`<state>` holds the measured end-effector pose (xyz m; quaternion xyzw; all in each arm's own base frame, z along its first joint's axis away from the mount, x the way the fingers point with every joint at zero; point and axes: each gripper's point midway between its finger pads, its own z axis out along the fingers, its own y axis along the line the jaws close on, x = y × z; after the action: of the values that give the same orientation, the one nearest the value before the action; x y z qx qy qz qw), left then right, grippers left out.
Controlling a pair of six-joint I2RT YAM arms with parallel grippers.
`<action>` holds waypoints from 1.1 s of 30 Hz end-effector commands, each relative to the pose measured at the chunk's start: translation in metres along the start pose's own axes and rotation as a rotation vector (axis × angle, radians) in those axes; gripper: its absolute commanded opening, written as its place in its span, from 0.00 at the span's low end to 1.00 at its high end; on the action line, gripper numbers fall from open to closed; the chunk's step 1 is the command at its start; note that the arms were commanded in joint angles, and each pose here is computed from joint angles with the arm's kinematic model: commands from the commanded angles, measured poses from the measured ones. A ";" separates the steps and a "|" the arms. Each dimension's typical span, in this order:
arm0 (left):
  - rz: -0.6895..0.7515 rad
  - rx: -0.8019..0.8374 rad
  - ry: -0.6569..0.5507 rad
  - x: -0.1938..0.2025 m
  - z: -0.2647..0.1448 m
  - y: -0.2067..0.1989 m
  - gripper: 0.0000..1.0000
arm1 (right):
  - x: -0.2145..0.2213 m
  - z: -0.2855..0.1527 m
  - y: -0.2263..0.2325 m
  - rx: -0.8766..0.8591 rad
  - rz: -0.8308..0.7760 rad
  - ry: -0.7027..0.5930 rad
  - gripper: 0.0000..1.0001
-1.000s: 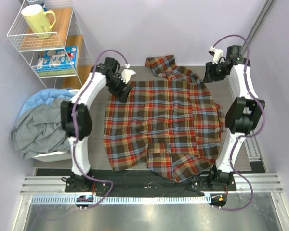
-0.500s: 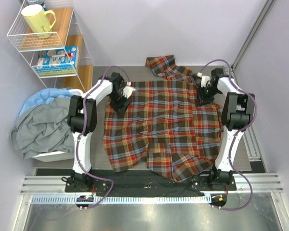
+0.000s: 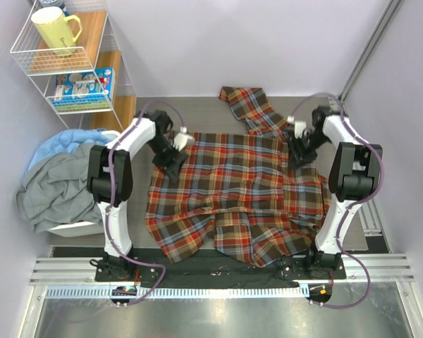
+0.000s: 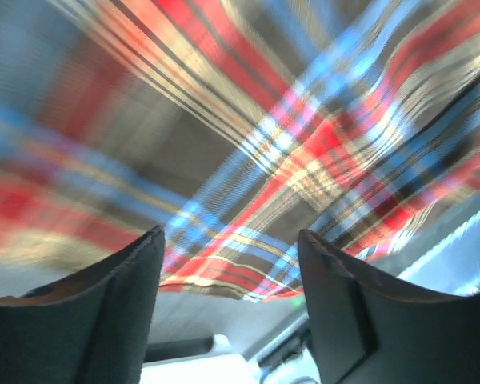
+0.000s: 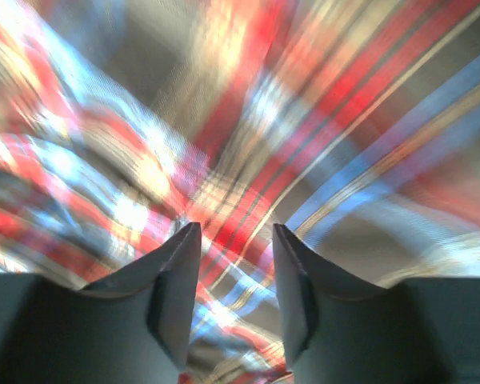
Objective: Fold and stack the long sleeve shirts
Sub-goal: Flatten the shirt out, then fold the shirt
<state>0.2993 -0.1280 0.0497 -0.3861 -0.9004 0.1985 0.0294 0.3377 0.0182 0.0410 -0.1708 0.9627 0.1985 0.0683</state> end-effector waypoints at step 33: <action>0.158 -0.371 -0.464 -0.172 -0.090 0.136 0.90 | -0.265 0.015 -0.091 0.029 0.038 -0.615 0.56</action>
<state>0.5367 -0.1431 0.1097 -0.3661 -0.8717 0.1285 -0.2994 0.6117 0.0115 0.0422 -0.0761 0.9144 0.2018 0.3426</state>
